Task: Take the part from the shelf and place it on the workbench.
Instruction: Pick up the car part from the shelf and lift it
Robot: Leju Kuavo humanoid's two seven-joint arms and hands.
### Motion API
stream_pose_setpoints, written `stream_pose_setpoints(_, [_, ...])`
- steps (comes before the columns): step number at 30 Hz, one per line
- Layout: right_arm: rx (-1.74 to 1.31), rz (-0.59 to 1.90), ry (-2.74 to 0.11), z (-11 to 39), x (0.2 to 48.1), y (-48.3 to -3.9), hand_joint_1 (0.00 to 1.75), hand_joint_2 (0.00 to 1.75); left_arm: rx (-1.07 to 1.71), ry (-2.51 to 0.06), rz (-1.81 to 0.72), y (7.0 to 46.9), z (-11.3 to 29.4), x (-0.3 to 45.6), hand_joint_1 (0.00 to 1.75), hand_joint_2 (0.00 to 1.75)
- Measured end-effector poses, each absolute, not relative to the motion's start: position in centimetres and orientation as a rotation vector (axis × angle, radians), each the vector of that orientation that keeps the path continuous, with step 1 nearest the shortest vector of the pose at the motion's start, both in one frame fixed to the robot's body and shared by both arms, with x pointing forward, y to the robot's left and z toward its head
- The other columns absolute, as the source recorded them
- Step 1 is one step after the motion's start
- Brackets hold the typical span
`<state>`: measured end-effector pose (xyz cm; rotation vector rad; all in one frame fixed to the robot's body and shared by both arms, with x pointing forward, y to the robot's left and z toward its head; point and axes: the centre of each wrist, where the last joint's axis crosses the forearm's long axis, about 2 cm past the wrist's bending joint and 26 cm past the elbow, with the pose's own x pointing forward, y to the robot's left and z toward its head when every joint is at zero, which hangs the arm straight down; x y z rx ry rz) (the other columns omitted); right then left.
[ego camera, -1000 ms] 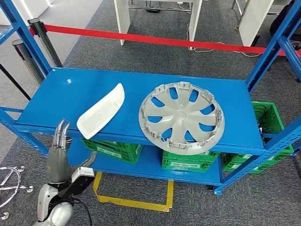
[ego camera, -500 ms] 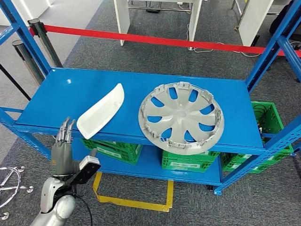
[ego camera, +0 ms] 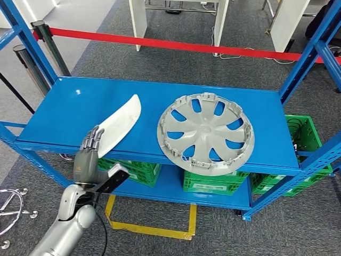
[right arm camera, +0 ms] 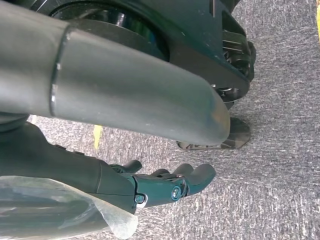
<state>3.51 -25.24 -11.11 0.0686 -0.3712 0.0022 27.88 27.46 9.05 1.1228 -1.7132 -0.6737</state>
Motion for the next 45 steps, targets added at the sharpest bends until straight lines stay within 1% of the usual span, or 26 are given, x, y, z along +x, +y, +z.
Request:
stream_pose_setpoints(7, [0.072,0.012,-0.371,-11.1,3.5,-25.4,0.0,0.0,1.109,-1.679,-0.723,26.4,8.7,28.9,0.0,1.75])
stream_pose_setpoints(15, [0.073,0.016,-0.369,-11.1,3.5,-25.6,0.0,0.0,1.099,-1.632,-0.75,26.3,8.4,29.6,0.0,1.75])
stream_pose_setpoints(42, [0.076,0.017,-0.365,-11.1,3.6,-25.7,0.0,0.0,1.106,-1.482,-0.752,27.7,7.2,30.4,0.0,1.75])
stream_pose_setpoints(45, [0.075,0.016,-0.365,-11.1,3.5,-25.8,0.0,0.0,1.106,-1.444,-0.736,28.5,7.2,30.5,1.3,1.75])
